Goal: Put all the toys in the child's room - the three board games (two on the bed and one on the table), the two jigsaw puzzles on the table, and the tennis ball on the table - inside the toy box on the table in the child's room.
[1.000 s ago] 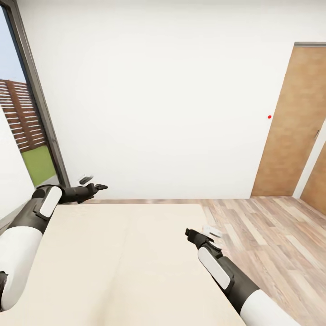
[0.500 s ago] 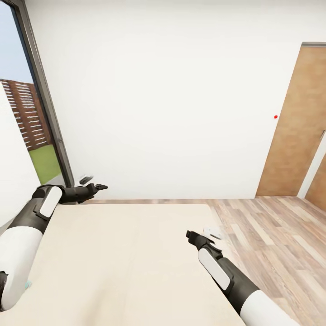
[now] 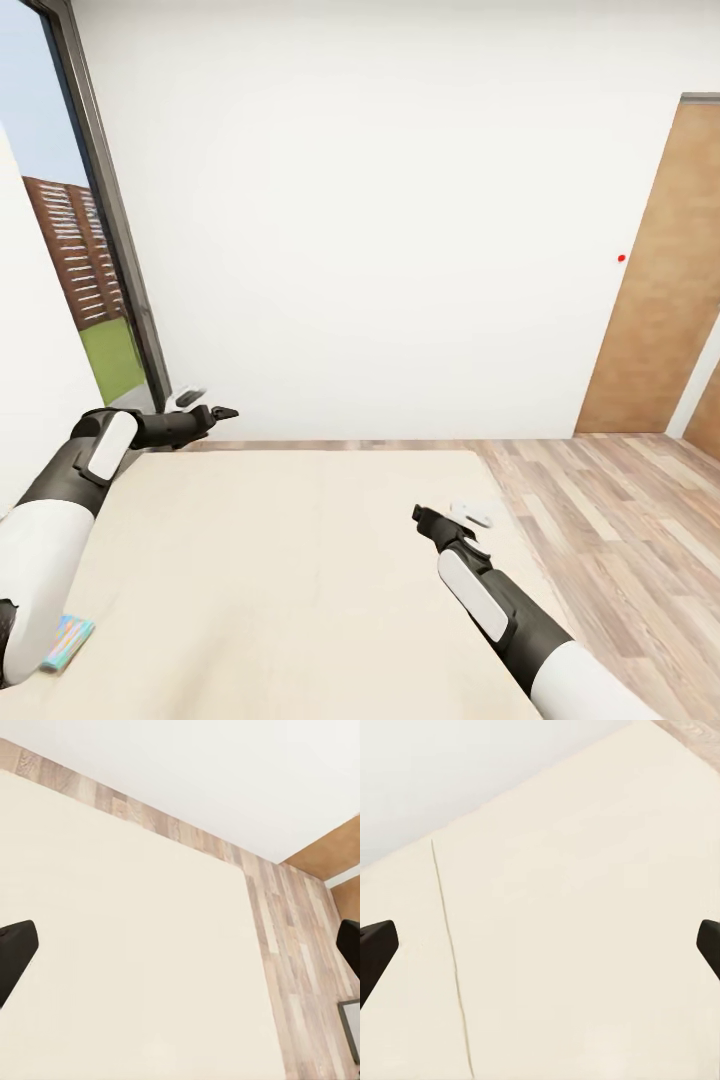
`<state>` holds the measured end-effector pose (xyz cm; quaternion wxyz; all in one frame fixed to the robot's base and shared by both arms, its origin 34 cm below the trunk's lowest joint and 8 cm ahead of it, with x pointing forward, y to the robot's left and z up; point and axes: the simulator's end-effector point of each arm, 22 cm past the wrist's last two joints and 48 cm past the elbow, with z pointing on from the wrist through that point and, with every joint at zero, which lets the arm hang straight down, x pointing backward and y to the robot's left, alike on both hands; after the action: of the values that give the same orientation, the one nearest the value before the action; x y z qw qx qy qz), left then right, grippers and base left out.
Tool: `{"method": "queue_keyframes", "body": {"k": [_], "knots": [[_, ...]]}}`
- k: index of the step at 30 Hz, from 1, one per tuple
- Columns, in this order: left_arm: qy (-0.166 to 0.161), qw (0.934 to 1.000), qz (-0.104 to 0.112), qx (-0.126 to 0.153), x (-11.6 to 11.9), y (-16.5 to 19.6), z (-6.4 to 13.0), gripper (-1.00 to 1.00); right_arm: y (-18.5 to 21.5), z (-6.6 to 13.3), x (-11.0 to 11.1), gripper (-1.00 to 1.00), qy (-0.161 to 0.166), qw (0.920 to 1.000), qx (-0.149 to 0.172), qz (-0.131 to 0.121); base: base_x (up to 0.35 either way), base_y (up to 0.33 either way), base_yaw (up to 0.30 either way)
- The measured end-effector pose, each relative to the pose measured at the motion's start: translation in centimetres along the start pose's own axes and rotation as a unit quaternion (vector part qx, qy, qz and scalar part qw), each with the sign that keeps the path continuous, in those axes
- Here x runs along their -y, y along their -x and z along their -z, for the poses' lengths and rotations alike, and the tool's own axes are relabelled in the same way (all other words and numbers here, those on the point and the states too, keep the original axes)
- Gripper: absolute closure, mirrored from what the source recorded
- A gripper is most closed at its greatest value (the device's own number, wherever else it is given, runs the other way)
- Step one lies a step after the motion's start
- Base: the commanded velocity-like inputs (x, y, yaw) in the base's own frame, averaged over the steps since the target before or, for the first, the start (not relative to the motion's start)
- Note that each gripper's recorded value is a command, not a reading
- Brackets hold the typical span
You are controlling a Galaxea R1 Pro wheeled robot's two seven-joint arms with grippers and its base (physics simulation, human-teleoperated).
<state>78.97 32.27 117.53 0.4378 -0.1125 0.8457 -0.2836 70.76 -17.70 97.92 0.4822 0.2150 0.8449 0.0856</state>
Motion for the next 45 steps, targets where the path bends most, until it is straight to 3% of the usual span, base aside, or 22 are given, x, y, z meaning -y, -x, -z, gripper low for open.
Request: {"method": "queue_keyframes", "body": {"k": [45], "knots": [[-0.001, 1.0, 0.0, 0.0, 0.09, -0.05, -0.06, -1.0, 0.07, 0.0, -0.31, -1.0, 0.007, 1.0, 0.002, 0.0, 0.0, 0.19, 0.0]]}}
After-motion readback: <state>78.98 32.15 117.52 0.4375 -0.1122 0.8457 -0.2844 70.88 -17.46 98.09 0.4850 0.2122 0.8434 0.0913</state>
